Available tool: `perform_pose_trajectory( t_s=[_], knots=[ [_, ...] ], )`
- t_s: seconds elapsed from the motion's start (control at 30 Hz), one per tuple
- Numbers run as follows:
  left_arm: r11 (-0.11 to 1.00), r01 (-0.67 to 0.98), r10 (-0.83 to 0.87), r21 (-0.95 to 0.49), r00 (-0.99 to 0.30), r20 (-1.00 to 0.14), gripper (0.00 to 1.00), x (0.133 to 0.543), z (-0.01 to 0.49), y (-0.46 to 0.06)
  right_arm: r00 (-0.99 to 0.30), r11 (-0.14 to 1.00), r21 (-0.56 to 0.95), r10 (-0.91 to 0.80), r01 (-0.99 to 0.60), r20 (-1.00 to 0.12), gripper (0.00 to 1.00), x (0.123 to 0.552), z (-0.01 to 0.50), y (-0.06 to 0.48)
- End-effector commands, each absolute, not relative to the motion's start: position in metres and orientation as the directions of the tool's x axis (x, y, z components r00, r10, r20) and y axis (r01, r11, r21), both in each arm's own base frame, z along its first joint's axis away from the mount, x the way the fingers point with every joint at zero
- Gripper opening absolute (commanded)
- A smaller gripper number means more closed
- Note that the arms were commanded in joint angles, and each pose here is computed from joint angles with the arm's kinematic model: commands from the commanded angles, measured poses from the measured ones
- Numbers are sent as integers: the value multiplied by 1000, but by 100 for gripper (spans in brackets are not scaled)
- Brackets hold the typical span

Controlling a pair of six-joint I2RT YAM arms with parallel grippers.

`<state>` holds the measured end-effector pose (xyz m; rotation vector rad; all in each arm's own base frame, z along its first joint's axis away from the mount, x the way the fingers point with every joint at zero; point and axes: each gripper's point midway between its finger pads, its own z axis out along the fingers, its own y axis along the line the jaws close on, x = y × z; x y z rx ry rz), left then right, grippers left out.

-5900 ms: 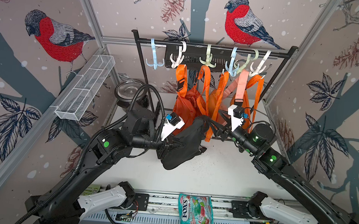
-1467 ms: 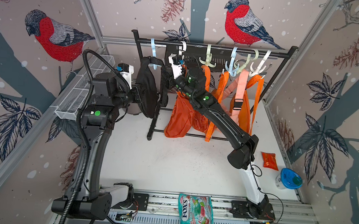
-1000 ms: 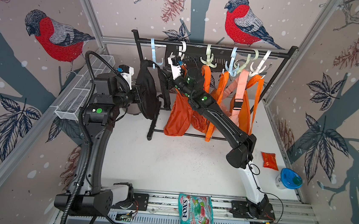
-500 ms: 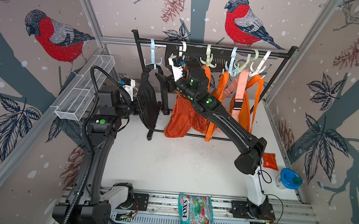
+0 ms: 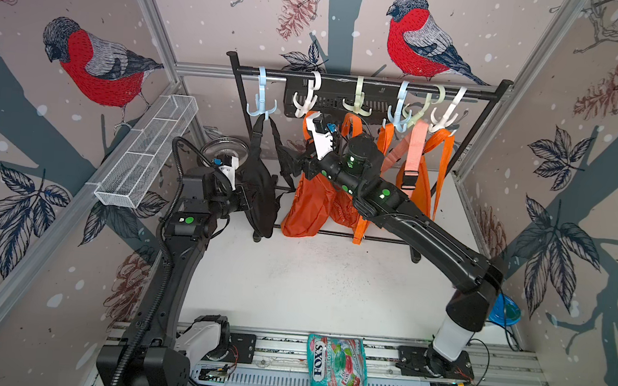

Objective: Hang the bag on a hook
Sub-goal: Hang the bag on the hook.

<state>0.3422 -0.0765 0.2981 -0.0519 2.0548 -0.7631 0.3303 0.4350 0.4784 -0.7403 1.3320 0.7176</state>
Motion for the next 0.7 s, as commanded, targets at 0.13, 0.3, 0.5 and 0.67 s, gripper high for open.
perform_pose_trajectory(
  t_s=[0.13,0.3,0.5,0.67],
  knots=[
    [781,286,-341,-555,-548,-763,0,351,296,-82,151,625,-55,102,-779,-983,95,305,489,394],
    [784,271,-344,-558,-558,-755,41,351,288,-83,152,644,-45,111,-764,-982,97,292,484,370],
    [812,270,-327,-518,-525,-786,69,346,300,-83,153,680,-49,94,-731,-984,100,284,476,346],
    [854,254,-294,-454,-484,-824,78,339,320,-79,151,713,-56,71,-699,-986,99,281,472,326]
  ],
)
